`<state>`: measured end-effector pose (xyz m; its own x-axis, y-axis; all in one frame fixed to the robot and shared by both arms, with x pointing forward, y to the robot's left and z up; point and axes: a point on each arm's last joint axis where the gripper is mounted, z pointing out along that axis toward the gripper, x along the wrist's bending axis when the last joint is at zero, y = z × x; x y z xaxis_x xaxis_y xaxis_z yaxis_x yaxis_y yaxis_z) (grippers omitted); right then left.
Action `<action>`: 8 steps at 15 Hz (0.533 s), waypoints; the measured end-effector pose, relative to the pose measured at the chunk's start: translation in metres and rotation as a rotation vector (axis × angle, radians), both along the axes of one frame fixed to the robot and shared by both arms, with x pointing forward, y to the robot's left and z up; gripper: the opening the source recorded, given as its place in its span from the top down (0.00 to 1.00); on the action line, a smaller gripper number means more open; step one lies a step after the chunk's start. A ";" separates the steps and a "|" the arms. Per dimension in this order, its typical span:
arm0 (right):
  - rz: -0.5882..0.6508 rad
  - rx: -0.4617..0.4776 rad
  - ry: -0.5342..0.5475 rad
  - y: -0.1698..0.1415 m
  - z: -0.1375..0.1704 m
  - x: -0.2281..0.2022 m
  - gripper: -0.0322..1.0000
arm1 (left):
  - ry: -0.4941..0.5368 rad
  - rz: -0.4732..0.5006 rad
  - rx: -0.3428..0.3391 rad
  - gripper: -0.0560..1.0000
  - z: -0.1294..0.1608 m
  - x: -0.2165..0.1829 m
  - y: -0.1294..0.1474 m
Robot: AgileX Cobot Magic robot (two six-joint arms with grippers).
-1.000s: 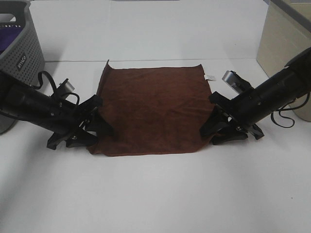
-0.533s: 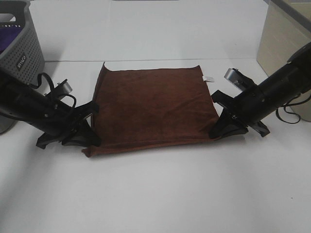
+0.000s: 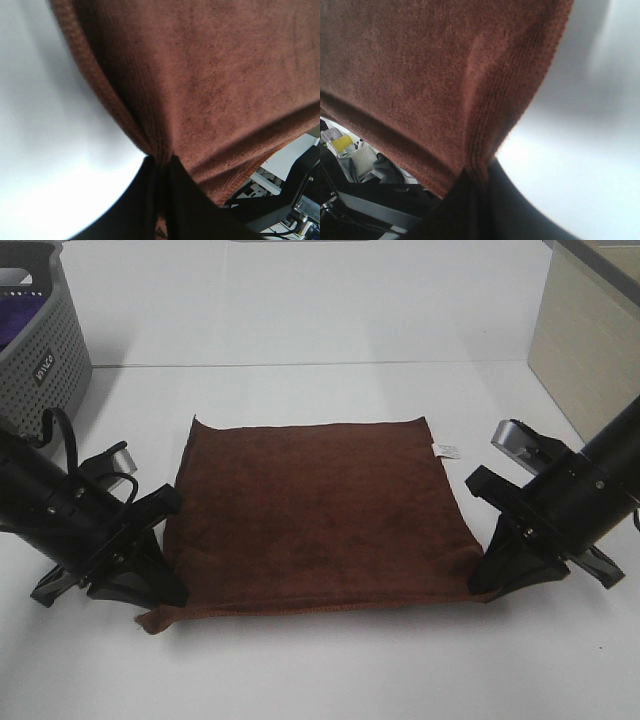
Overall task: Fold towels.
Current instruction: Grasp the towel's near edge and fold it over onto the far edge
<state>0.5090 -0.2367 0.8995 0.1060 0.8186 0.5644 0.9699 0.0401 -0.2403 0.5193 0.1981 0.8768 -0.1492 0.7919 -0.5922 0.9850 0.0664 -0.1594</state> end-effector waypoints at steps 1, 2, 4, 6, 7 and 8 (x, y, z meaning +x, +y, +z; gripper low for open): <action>-0.008 -0.007 0.016 -0.001 0.003 -0.009 0.95 | 0.009 -0.006 -0.002 0.93 0.002 -0.004 0.000; -0.005 -0.014 0.005 -0.001 0.009 -0.012 0.95 | 0.005 -0.007 -0.007 0.93 0.005 -0.005 0.000; -0.021 -0.024 -0.058 -0.002 0.022 -0.009 0.95 | -0.033 0.001 -0.013 0.93 0.014 -0.002 -0.001; -0.028 -0.032 -0.163 -0.002 0.039 0.009 0.95 | -0.136 0.003 -0.011 0.93 0.032 0.016 -0.002; -0.025 -0.037 -0.209 -0.002 0.046 0.020 0.95 | -0.185 0.001 -0.011 0.93 0.041 0.027 -0.004; -0.024 -0.038 -0.250 -0.002 0.054 0.032 0.95 | -0.240 0.013 -0.005 0.93 0.049 0.039 -0.004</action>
